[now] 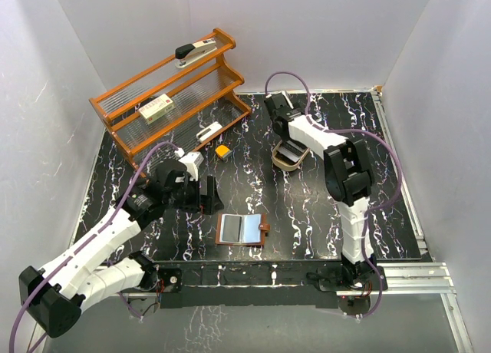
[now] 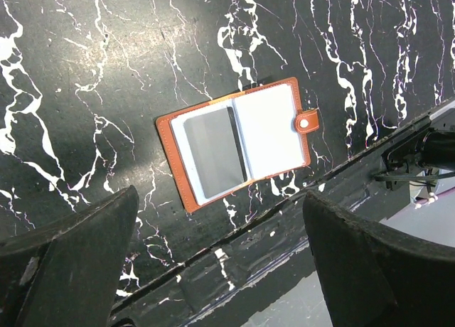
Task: Put the credit cards into the card holder
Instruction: Pick up the credit card from the storage box.
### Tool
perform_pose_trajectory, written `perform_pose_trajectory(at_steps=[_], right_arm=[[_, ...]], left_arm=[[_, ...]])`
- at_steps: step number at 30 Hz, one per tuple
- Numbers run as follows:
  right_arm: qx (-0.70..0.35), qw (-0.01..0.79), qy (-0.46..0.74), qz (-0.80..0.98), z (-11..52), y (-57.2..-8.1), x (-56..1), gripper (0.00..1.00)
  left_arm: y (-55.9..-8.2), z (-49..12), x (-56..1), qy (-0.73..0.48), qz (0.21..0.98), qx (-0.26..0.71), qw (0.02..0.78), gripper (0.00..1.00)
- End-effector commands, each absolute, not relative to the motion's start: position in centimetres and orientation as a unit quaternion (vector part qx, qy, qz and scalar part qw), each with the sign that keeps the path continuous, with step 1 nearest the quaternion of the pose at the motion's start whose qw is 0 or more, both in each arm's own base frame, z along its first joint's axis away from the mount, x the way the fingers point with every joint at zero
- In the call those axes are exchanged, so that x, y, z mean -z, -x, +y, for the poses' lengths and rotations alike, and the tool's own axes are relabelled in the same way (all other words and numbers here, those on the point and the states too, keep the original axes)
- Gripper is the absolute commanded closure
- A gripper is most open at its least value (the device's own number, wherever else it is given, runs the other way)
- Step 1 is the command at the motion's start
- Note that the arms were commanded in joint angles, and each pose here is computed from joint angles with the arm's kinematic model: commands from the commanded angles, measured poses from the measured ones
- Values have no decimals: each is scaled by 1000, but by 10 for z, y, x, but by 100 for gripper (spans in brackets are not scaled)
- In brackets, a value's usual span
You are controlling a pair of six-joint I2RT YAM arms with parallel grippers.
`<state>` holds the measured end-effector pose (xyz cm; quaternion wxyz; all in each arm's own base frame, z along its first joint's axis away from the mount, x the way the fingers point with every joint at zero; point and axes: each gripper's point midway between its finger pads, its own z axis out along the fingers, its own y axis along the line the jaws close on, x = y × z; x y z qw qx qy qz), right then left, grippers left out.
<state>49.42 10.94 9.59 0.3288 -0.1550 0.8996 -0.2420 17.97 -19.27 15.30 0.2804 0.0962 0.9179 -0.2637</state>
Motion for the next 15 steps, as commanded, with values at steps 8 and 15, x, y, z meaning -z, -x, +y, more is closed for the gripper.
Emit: perform_pose_trajectory(at_steps=[8,15], right_arm=[[302,325,180,878,89,-532,-105,44],[315,318,174,877,71,-534,-99,48]], left_arm=[[-179,-184,-150,-111,917,246,293,1],[-181,-182,-148,-105,921,236,292,1]])
